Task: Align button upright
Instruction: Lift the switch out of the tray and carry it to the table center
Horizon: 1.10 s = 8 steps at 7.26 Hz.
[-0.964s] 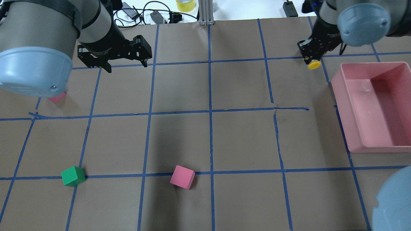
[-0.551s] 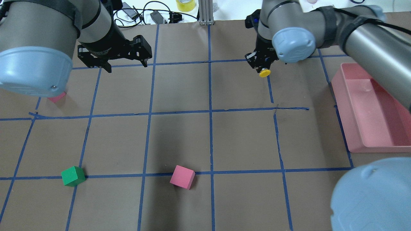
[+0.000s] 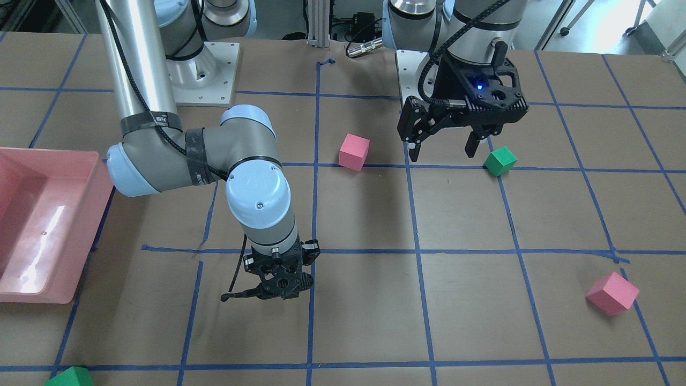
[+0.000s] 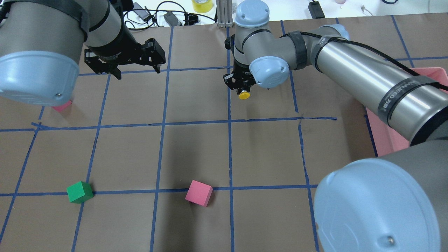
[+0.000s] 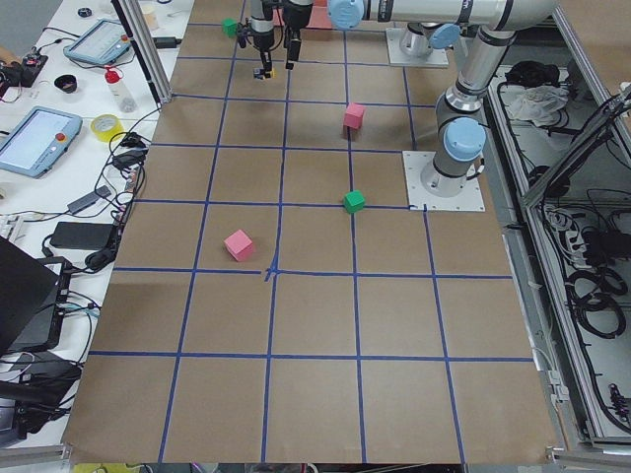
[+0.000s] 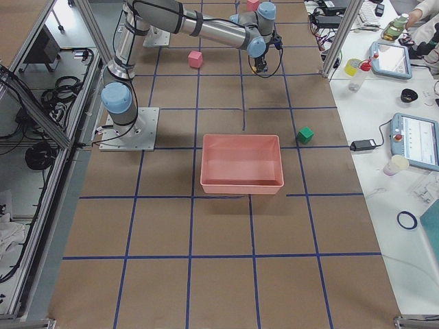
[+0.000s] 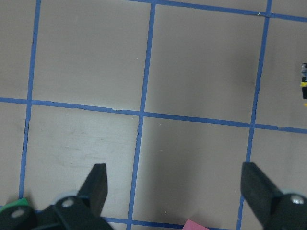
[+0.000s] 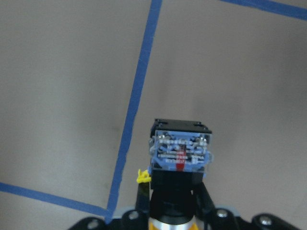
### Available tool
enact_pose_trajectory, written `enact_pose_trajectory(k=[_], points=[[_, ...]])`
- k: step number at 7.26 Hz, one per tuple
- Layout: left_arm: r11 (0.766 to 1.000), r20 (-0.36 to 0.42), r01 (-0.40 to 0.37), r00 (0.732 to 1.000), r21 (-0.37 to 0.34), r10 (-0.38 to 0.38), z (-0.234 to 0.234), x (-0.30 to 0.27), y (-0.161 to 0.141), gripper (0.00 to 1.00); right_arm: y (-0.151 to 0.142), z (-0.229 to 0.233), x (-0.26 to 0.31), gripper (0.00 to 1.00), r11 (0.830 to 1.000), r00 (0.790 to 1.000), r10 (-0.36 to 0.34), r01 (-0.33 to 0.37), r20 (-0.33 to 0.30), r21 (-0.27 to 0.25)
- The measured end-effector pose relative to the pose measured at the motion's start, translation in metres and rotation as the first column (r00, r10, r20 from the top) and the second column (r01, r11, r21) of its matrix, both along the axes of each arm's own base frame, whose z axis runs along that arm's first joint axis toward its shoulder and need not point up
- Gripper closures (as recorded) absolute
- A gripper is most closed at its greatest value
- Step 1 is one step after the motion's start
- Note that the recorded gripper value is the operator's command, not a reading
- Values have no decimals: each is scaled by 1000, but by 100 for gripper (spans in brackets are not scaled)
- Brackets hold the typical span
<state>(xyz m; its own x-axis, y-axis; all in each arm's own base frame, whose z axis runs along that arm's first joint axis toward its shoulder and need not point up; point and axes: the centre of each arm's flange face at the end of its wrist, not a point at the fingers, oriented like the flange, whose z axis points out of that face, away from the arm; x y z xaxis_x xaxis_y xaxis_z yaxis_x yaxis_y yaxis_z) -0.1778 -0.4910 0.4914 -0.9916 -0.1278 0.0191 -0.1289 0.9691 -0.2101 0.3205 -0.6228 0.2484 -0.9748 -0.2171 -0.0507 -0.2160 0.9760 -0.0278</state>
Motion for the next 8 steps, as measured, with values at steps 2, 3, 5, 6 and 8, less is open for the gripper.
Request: enact_pose_trajectory(k=[2,3,5,6,8], points=[[1000,0,0,1000,0,0,0,0,0,0,8,-27,35,100,999,999,-45,45,19,0],[1000,0,0,1000,0,0,0,0,0,0,13,-38,49,100,998,998,-57,57,23,-1],[1000,-1,0,1000,1,0,0,0,0,0,18,-50,58,69,995,995,-101,101,15,7],[1000,-1,0,1000,0,0,0,0,0,0,19,-53,59,1,994,994,-110,110,11,9],[1000,-1,0,1000,0,0,0,0,0,0,19,-48,59,0,994,994,-111,111,11,1]])
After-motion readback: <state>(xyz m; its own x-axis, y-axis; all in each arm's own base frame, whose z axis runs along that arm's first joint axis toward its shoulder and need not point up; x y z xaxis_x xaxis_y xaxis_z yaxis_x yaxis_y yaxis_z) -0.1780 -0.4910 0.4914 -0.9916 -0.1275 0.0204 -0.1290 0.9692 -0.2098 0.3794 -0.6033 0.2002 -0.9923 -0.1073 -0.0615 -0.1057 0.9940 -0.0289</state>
